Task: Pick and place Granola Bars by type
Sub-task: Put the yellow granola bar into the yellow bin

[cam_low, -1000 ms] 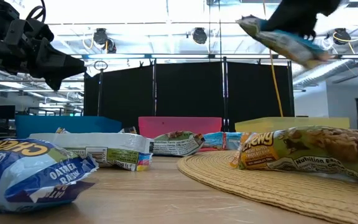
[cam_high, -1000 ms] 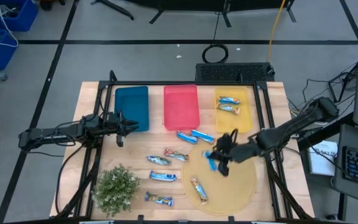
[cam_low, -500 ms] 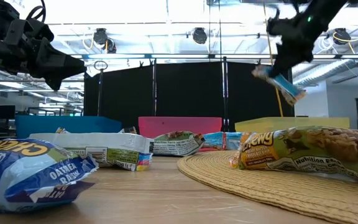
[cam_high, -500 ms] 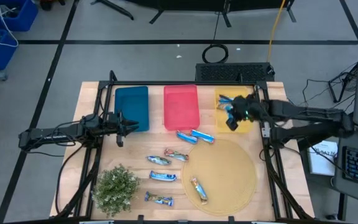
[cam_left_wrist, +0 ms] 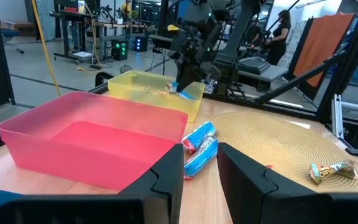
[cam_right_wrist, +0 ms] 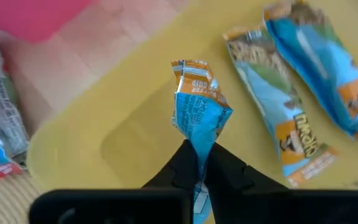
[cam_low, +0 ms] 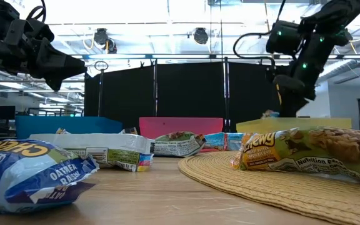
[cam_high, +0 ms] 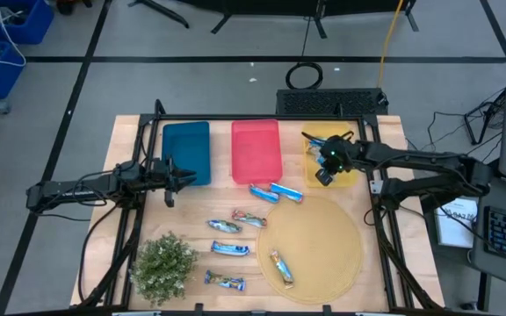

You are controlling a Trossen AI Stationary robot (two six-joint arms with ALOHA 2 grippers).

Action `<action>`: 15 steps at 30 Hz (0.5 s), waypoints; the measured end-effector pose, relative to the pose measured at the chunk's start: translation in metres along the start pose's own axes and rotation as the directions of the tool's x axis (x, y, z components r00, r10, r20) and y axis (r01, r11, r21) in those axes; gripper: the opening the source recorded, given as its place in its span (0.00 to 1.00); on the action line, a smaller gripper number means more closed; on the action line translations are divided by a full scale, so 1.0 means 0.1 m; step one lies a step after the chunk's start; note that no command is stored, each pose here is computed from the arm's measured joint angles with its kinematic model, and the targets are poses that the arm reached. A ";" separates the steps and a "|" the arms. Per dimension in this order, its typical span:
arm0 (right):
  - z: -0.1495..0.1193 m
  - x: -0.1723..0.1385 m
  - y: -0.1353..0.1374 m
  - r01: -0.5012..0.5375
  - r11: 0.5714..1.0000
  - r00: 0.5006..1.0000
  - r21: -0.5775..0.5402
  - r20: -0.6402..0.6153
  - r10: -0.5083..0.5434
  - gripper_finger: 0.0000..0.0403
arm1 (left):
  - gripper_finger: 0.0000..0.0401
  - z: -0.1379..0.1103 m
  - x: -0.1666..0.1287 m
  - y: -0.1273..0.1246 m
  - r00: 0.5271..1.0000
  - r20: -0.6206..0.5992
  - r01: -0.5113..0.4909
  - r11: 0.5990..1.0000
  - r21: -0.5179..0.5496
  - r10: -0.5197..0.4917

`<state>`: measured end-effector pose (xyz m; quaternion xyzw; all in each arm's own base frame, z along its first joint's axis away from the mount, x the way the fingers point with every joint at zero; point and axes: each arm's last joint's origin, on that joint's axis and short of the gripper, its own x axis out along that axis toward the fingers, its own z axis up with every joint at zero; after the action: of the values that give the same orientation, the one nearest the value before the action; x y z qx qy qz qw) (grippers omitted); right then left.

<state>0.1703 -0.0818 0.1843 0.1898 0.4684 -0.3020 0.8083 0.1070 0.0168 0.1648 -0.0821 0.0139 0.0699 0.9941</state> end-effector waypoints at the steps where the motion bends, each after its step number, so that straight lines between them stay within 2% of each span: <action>1: 0.00 0.01 0.00 0.000 1.000 1.000 0.014 0.002 0.000 0.08 | 0.26 0.00 0.00 0.00 1.000 0.000 0.000 1.000 0.000 0.000; 7: 0.06 -0.01 0.01 -0.026 0.998 0.997 0.065 0.074 0.021 0.30 | 0.26 0.00 0.00 0.00 1.000 0.000 0.000 1.000 0.000 0.000; 10: 0.10 -0.05 0.03 -0.094 0.993 0.989 0.074 0.118 0.085 0.39 | 0.26 0.00 0.00 0.00 1.000 0.001 0.000 1.000 0.000 0.000; 12: 0.12 -0.08 0.06 -0.197 0.975 0.974 0.106 0.135 0.182 0.44 | 0.26 0.00 0.00 0.00 1.000 0.000 0.000 1.000 0.000 0.000; 13: 0.14 -0.10 0.10 -0.288 0.951 0.952 0.116 0.143 0.271 0.46 | 0.26 0.00 0.00 0.00 1.000 0.001 0.000 1.000 0.000 0.000; 15: 0.16 -0.17 0.22 -0.500 0.860 0.863 0.099 0.138 0.486 0.48 | 0.26 0.00 0.00 0.00 1.000 0.000 0.000 1.000 0.000 0.000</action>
<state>0.1890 -0.0693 0.2070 0.3395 0.3389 -0.1252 0.8684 0.1070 0.0167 0.1648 -0.0819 0.0137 0.0700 0.9941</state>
